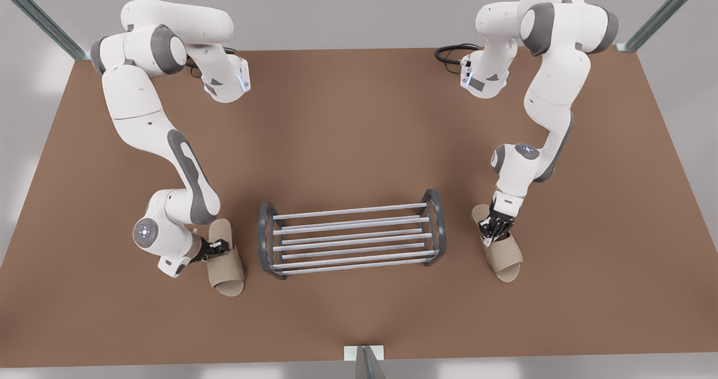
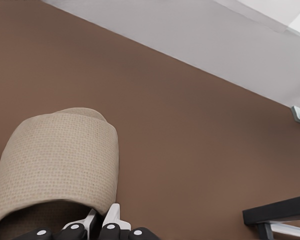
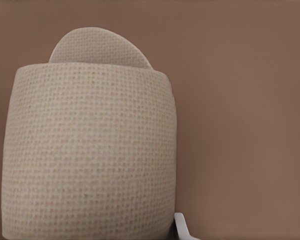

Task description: Place the right shoe on the shoe rack with the right arm, and place the left shoe on the shoe rack with the left arm

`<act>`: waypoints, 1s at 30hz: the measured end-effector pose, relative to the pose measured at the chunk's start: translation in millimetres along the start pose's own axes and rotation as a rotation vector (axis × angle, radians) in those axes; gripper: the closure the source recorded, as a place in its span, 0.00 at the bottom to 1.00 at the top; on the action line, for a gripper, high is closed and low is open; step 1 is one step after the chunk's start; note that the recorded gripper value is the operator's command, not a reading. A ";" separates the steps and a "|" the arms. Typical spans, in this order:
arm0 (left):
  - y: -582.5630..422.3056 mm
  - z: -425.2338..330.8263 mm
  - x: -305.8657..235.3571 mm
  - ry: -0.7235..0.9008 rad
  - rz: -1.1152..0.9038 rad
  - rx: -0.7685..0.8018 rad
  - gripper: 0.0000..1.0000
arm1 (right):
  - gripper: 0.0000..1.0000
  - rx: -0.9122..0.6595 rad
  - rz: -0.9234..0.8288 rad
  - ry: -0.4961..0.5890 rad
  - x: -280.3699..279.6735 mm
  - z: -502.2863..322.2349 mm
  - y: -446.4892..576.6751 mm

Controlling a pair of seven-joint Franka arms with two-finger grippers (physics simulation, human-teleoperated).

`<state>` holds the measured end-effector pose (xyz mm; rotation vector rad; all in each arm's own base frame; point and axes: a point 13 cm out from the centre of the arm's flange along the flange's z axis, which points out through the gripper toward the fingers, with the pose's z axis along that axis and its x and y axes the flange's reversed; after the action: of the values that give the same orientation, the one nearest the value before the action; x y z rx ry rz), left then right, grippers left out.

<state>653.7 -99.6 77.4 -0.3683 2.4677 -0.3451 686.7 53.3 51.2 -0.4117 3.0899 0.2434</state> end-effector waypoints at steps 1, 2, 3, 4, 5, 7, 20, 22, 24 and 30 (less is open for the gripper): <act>0.1 -3.0 -4.7 -0.007 -0.001 0.001 0.79 | 0.13 0.000 0.000 0.000 0.0 0.0 0.0; -0.2 -7.2 -11.2 -0.018 -0.001 0.002 0.79 | 0.02 0.001 0.000 0.000 0.0 0.0 -0.2; -1.9 -11.8 -17.4 -0.028 0.000 0.004 0.79 | 0.00 0.002 0.001 0.000 0.0 -0.3 -0.7; -4.3 -17.1 -23.7 -0.039 0.002 0.007 0.79 | 0.00 0.003 0.001 0.000 0.0 -0.6 -1.1; -6.6 -23.3 -30.9 -0.052 0.004 0.010 0.79 | 0.00 0.004 0.002 -0.001 -0.3 -1.4 -1.2; -12.1 -40.9 -51.1 -0.088 0.007 0.018 0.79 | 0.00 0.005 0.002 -0.002 -0.5 -2.1 -1.4; -153.1 -238.1 -158.9 -0.291 0.146 0.123 0.79 | 0.00 0.005 0.004 -0.011 -6.4 -7.3 4.2; -170.1 -258.6 -154.9 -0.270 0.169 0.115 0.79 | 0.10 0.003 0.006 -0.014 -8.1 -8.4 5.8; -187.6 -272.7 -143.2 -0.235 0.196 0.106 0.79 | 0.22 0.001 0.008 -0.015 -8.7 -8.4 6.2; -286.1 -286.0 -44.8 -0.088 0.353 0.160 0.79 | 0.43 -0.001 0.015 -0.017 -9.3 -8.9 6.0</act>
<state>565.9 -304.5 418.0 0.1167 2.3411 -0.3645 694.2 60.0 61.3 -0.3843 3.0774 0.2474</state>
